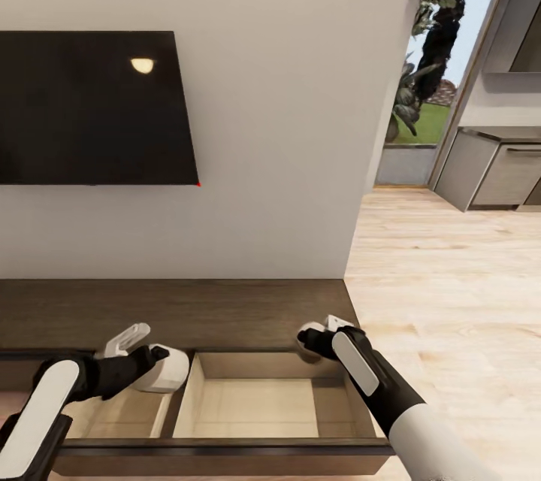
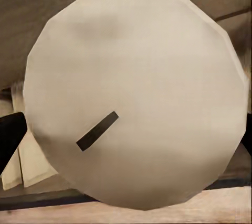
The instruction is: Place each of the two pumpkins and all three candles from the living room inside a cabinet in the living room (use any cabinet), then make sure every cabinet is closed, and position the cauldron so it is next to a table in the living room.
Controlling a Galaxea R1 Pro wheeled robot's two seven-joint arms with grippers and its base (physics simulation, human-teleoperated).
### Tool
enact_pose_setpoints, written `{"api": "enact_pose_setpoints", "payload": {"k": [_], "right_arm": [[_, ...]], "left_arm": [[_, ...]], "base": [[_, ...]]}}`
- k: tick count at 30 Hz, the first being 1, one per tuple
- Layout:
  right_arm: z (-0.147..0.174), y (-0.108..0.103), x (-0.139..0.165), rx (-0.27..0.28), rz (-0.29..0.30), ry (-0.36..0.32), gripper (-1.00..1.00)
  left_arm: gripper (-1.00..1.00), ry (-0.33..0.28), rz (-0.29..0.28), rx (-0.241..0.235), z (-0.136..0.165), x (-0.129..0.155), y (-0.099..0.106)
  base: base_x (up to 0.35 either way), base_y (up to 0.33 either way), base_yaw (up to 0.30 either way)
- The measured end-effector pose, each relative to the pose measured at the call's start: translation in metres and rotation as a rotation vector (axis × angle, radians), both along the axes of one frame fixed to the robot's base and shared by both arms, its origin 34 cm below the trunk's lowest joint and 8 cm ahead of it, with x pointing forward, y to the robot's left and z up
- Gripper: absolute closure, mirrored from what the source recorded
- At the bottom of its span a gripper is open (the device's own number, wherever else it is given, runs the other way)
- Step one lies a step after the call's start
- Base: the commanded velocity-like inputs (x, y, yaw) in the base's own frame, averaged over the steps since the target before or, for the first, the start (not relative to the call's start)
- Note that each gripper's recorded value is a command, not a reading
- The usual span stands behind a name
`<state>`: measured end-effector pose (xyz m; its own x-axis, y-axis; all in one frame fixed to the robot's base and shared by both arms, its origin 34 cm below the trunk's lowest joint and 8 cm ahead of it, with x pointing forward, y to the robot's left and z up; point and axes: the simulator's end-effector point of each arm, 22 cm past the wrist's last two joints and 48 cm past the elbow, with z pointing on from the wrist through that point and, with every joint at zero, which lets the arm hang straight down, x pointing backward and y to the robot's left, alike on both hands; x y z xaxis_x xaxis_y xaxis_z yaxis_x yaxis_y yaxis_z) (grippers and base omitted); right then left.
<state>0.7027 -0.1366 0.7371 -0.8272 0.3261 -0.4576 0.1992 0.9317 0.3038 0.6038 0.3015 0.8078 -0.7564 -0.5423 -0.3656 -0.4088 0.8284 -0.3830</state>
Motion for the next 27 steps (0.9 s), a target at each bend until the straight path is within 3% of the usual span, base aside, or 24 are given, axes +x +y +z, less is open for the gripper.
{"api": "enact_pose_setpoints", "payload": {"k": [3, 5, 6, 8, 10, 15, 17, 19, 22, 25, 27], "right_arm": [[-0.003, -0.008, -0.004, -0.04, -0.008, 0.029, 1.0], [-0.002, -0.008, -0.003, -0.051, -0.001, 0.039, 1.0], [-0.002, -0.008, -0.005, -0.054, 0.008, 0.048, 1.0], [-0.004, -0.006, -0.009, -0.059, 0.033, 0.075, 1.0], [-0.005, -0.006, -0.011, -0.064, 0.043, 0.086, 1.0], [-0.006, -0.006, -0.013, -0.067, 0.051, 0.096, 1.0], [-0.007, -0.008, -0.014, -0.079, 0.048, 0.103, 1.0], [-0.01, -0.019, -0.014, -0.122, 0.033, 0.119, 1.0], [-0.01, -0.031, -0.009, -0.163, 0.013, 0.135, 1.0], [-0.01, -0.029, -0.008, -0.164, 0.01, 0.142, 1.0], [-0.011, -0.03, -0.008, -0.166, 0.01, 0.144, 1.0]], "left_arm": [[1.0, -0.001, -0.016, 0.012, -0.001, 0.002, -0.008], [1.0, 0.002, -0.074, 0.015, -0.002, 0.006, -0.037], [1.0, -0.013, -0.087, -0.012, 0.001, 0.01, -0.057], [1.0, -0.04, -0.109, 0.062, 0.008, 0.024, -0.072], [1.0, -0.073, -0.109, 0.081, 0.019, 0.036, -0.09], [1.0, -0.104, -0.115, 0.123, 0.033, 0.053, -0.108], [1.0, -0.072, -0.123, 0.126, 0.023, 0.058, -0.11], [1.0, 0.008, -0.138, 0.123, -0.003, 0.061, -0.115], [1.0, 0.076, -0.151, 0.104, -0.026, 0.058, -0.131], [1.0, 0.115, -0.16, 0.103, -0.038, 0.052, -0.136], [1.0, 0.143, -0.172, 0.087, -0.048, 0.048, -0.149]], "base": [[0.0, 0.0, 0.0], [0.0, 0.0, 0.0], [0.0, 0.0, 0.0], [0.0, 0.0, 0.0], [0.0, 0.0, 0.0], [0.0, 0.0, 0.0], [0.0, 0.0, 0.0], [0.0, 0.0, 0.0], [0.0, 0.0, 0.0], [0.0, 0.0, 0.0], [0.0, 0.0, 0.0]]}}
